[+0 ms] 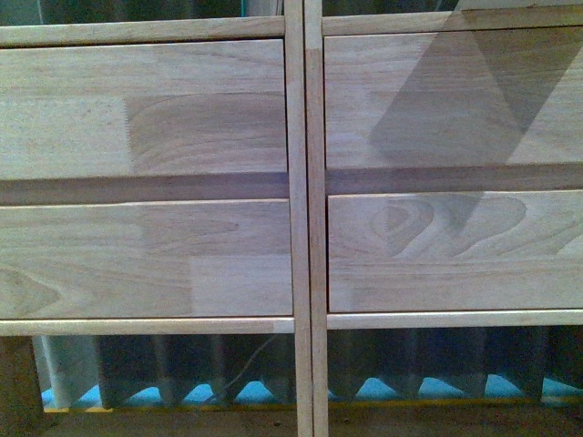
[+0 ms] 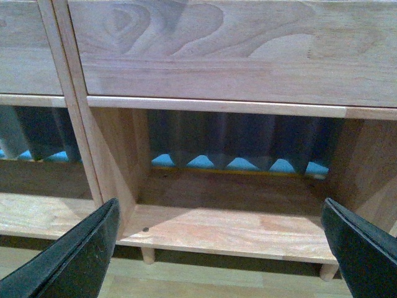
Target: Organize books on shelf
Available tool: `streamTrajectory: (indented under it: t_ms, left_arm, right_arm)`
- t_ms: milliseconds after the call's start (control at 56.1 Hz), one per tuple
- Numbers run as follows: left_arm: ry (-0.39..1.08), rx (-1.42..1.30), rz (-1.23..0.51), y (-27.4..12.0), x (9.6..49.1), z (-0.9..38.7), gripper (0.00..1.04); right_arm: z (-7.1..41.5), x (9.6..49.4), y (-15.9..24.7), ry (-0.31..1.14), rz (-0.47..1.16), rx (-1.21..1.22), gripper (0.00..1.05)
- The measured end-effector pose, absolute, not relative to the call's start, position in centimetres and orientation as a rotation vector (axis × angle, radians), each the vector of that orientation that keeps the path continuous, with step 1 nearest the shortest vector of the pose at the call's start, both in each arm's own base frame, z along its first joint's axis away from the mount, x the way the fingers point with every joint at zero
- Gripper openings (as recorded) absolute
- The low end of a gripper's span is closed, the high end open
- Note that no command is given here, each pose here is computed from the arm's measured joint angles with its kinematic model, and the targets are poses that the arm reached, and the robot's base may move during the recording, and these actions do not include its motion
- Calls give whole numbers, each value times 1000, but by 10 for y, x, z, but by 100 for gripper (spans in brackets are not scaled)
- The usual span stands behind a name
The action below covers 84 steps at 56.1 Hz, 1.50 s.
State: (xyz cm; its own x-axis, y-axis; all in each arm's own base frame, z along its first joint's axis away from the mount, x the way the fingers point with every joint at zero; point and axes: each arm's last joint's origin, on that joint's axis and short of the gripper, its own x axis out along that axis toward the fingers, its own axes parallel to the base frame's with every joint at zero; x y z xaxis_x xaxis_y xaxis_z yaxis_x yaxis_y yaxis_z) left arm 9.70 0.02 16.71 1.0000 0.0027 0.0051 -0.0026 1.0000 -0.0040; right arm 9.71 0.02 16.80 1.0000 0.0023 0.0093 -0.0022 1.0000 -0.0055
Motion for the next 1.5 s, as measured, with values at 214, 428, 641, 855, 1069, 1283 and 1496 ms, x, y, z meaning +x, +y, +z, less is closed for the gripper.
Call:
streamTrajectory:
  t_ms: [214,428,641,855,1069,1283,1496]
  left_arm:
    - [-6,-4,2,0,97,167,97]
    - [-5,-4,2,0,97,167,97]
    - [-5,-4,2,0,97,167,97]
    - [-5,-4,0,0,97,167,97]
    - [-5,-4,2,0,97,167,97]
    - [-5,-4,2,0,97,167,97]
    - [-5,-4,2,0,97,167,97]
  right_arm:
    - [168,97,0,-9,3,-5,98]
    - [168,97,0,-9,2,-3,98]
    - [168,97,0,-9,3,-2,98]
    - [180,104,-6,32,275,220,98]
    - [265,145,-21,-101,386,498,98]
    - [301,218,-15,-76,359,788,98]
    - [283,296,0,40,250,1091,98]
